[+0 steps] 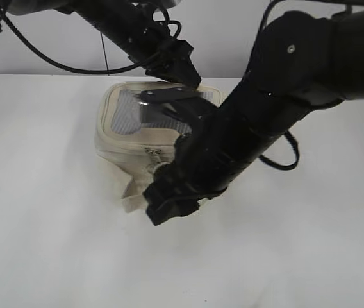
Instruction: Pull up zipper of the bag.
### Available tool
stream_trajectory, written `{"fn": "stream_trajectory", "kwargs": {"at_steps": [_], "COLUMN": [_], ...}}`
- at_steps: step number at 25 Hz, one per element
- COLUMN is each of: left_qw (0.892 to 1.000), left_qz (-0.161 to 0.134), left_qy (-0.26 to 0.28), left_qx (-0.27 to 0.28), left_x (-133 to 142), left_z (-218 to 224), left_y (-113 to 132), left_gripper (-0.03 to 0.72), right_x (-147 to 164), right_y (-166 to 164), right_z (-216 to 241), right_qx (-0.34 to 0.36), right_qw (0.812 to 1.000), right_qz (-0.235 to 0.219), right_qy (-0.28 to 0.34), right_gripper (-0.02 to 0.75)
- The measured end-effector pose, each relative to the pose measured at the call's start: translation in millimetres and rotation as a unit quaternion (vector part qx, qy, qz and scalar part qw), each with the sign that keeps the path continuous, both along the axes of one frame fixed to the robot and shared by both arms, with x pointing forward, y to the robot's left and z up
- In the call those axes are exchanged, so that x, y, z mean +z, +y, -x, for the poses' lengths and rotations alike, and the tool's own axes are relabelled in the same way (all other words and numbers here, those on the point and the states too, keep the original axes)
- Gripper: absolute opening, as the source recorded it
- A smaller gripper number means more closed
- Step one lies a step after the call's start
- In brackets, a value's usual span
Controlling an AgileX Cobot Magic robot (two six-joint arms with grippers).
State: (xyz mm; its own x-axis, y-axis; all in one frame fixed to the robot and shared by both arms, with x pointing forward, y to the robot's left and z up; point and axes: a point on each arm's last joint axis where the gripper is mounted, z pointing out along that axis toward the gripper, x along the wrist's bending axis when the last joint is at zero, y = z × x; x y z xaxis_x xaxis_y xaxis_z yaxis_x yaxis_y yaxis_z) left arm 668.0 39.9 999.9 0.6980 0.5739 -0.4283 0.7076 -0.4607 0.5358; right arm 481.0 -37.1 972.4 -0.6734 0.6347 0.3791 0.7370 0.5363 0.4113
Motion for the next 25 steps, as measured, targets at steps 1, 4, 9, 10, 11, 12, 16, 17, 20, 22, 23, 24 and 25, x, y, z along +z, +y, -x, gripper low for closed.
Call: {"fn": "stream_trajectory", "kwargs": {"at_steps": [1, 4, 9, 10, 11, 12, 16, 17, 20, 22, 23, 24, 25], "left_qw": [1.0, 1.0, 0.999, 0.999, 0.998, 0.998, 0.991, 0.987, 0.98, 0.973, 0.968, 0.962, 0.959], "left_qz": [0.001, 0.004, 0.009, 0.004, 0.0, -0.008, -0.05, -0.055, -0.058, -0.047, -0.041, -0.033, -0.032], "left_qy": [0.001, 0.0, -0.037, -0.043, -0.053, -0.061, -0.098, -0.117, -0.143, -0.171, -0.185, -0.201, -0.206], "left_qx": [0.003, 0.019, 0.023, 0.023, 0.025, 0.03, 0.075, 0.091, 0.127, 0.15, 0.164, 0.18, 0.192], "left_x": [1, 12, 62, 73, 86, 97, 129, 140, 150, 157, 159, 162, 158], "left_z": [-1, -1, 12, 17, 24, 32, 76, 92, 152, 197, 222, 247, 266], "left_y": [2, 8, 19, 23, 27, 32, 65, 75, 109, 133, 146, 159, 170], "left_gripper": [0.241, 0.264, 0.238, 0.237, 0.236, 0.236, 0.236, 0.236, 0.236, 0.236, 0.236, 0.236, 0.236], "right_x": [3, 19, 45, 49, 54, 56, 76, 83, 103, 113, 114, 115, 116], "right_y": [-6, -25, -65, -77, -90, -102, -156, -167, -190, -200, -204, -208, -212], "right_z": [1, 4, 17, 18, 19, 21, 31, 37, 66, 90, 100, 112, 124], "right_qx": [-0.001, -0.023, -0.066, -0.078, -0.093, -0.105, -0.167, -0.178, -0.184, -0.184, -0.184, -0.185, -0.187], "right_qw": [1.0, 0.998, 0.996, 0.995, 0.994, 0.992, 0.983, 0.98, 0.975, 0.972, 0.971, 0.97, 0.968], "right_qz": [0.018, 0.053, 0.059, 0.061, 0.063, 0.068, 0.076, 0.08, 0.1, 0.1, 0.099, 0.095, 0.088], "right_qy": [-0.004, -0.026, -0.026, -0.018, -0.011, -0.002, -0.014, -0.028, -0.071, -0.103, -0.114, -0.128, -0.145], "right_gripper": [0.354, 0.401, 0.413, 0.413, 0.414, 0.414, 0.414, 0.414, 0.414, 0.414, 0.414, 0.414, 0.414]}}
